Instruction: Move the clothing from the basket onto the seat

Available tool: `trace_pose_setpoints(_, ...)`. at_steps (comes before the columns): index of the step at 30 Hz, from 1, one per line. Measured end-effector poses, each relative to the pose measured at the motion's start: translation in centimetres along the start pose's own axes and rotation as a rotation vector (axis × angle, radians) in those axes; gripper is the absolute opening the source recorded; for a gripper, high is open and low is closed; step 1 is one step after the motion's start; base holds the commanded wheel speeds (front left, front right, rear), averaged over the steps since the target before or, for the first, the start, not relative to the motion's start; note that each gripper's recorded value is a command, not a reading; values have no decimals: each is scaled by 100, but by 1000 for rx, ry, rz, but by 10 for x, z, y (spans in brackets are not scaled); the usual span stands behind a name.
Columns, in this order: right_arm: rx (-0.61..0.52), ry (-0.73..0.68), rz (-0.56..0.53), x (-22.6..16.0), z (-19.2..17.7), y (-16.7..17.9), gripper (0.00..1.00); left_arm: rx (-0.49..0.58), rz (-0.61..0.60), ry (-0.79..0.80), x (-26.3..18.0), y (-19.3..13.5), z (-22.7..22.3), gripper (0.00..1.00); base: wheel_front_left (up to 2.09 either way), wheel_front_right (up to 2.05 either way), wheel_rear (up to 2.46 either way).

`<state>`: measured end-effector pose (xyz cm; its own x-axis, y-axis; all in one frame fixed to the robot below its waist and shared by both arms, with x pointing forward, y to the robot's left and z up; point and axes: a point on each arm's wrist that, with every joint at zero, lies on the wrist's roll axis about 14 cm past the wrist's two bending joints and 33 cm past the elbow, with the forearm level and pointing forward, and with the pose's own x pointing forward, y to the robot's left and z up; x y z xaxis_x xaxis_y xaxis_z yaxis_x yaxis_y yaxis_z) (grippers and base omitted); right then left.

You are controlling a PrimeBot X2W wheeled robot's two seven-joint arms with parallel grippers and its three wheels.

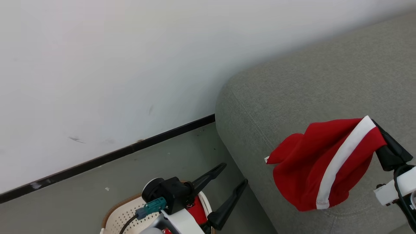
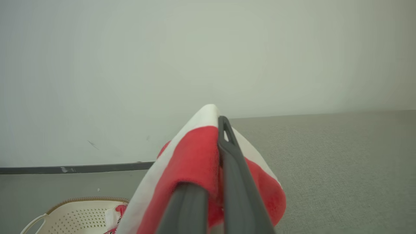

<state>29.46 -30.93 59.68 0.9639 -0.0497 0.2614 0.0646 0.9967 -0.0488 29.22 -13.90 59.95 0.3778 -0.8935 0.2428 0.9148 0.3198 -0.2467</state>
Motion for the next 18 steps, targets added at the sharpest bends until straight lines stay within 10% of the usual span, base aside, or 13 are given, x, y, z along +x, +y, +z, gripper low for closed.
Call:
trace_pose_setpoints(8,20,29,4,1,-2,5,0,-3,-30,5,6,-2,-6,100,0,0,0)
trace_pose_setpoints(18,-56,-123,14,84,82,-16,0,-25,-8,15,8,13,-16,100,0,0,0)
